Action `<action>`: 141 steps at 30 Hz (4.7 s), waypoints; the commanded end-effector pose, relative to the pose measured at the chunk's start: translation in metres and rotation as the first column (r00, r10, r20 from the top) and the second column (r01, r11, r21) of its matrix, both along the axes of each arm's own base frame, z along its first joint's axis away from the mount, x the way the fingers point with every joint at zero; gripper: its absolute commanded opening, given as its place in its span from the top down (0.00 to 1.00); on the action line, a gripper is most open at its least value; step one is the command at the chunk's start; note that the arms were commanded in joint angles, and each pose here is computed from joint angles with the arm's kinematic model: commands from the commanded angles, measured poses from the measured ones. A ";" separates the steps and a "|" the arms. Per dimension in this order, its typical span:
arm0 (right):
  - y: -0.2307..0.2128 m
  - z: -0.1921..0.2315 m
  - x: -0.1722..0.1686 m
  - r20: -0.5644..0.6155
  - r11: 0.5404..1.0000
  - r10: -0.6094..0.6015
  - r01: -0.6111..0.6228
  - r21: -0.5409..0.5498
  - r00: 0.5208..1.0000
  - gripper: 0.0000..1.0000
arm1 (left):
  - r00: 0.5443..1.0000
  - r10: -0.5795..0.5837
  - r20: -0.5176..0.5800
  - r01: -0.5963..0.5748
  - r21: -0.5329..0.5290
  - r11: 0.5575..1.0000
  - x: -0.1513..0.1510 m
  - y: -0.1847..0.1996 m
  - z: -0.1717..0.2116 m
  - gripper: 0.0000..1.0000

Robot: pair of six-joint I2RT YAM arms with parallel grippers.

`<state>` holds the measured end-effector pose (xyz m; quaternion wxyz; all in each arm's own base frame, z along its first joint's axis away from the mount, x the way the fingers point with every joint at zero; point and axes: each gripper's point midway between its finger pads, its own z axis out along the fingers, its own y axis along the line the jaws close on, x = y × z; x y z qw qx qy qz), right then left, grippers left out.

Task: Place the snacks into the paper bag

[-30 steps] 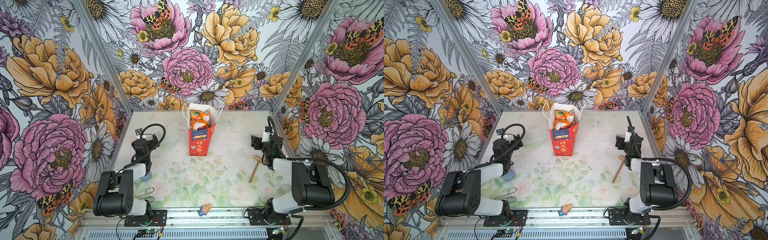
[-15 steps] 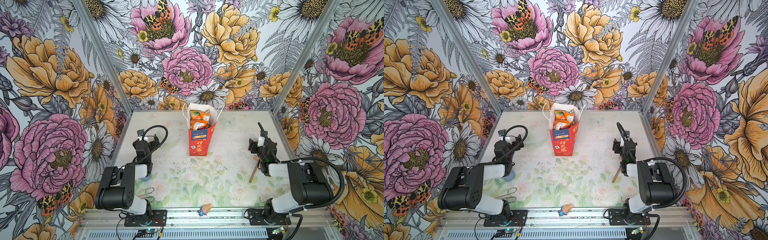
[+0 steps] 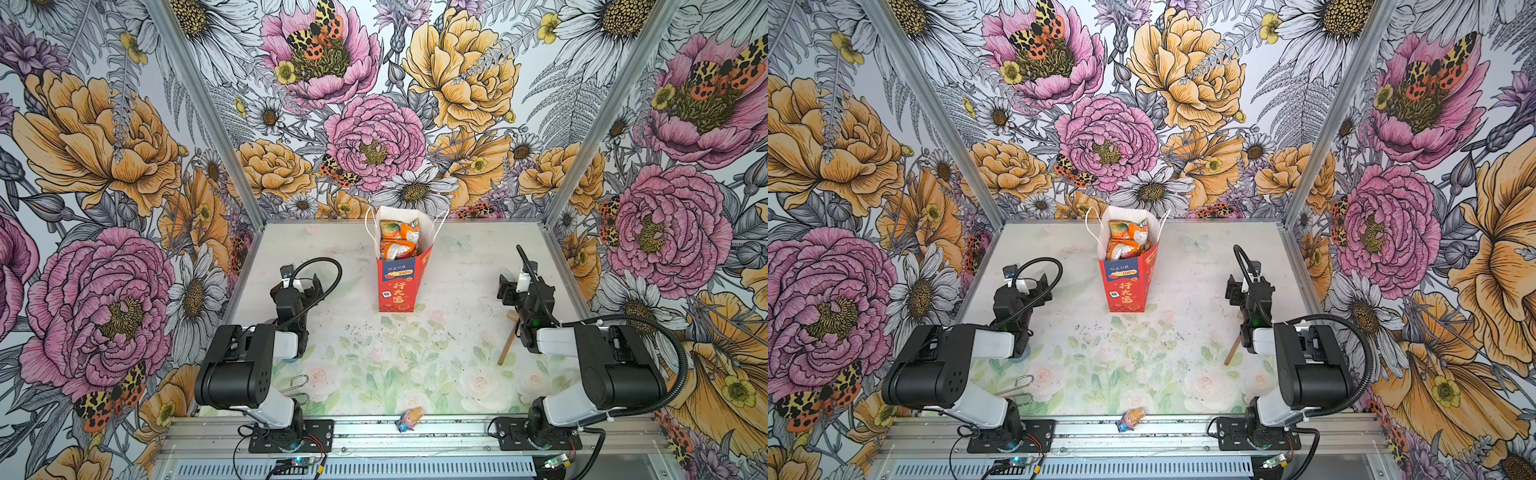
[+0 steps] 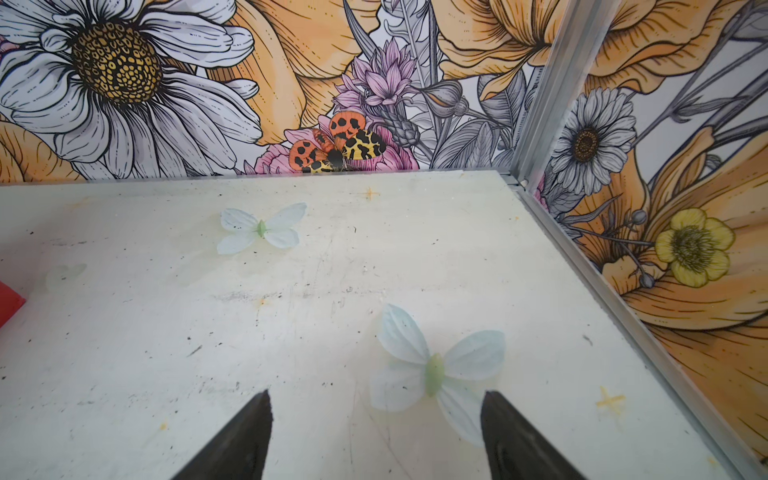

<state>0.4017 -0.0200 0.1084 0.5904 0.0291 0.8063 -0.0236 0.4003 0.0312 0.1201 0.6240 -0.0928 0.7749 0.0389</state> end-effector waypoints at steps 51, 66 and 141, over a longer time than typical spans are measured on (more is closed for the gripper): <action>-0.003 0.003 0.001 0.026 1.000 -0.015 0.015 -0.009 1.000 0.00 | 0.999 -0.029 0.043 0.028 0.021 0.999 0.003 -0.004 0.011 0.01; -0.003 0.003 0.001 0.026 1.000 -0.016 0.016 -0.009 1.000 0.00 | 0.999 -0.027 0.043 0.026 0.022 0.999 0.002 -0.004 0.011 0.01; -0.003 0.003 0.002 0.023 1.000 -0.017 0.017 -0.008 1.000 0.00 | 0.999 -0.030 0.041 0.029 0.018 0.999 0.003 -0.003 0.010 0.01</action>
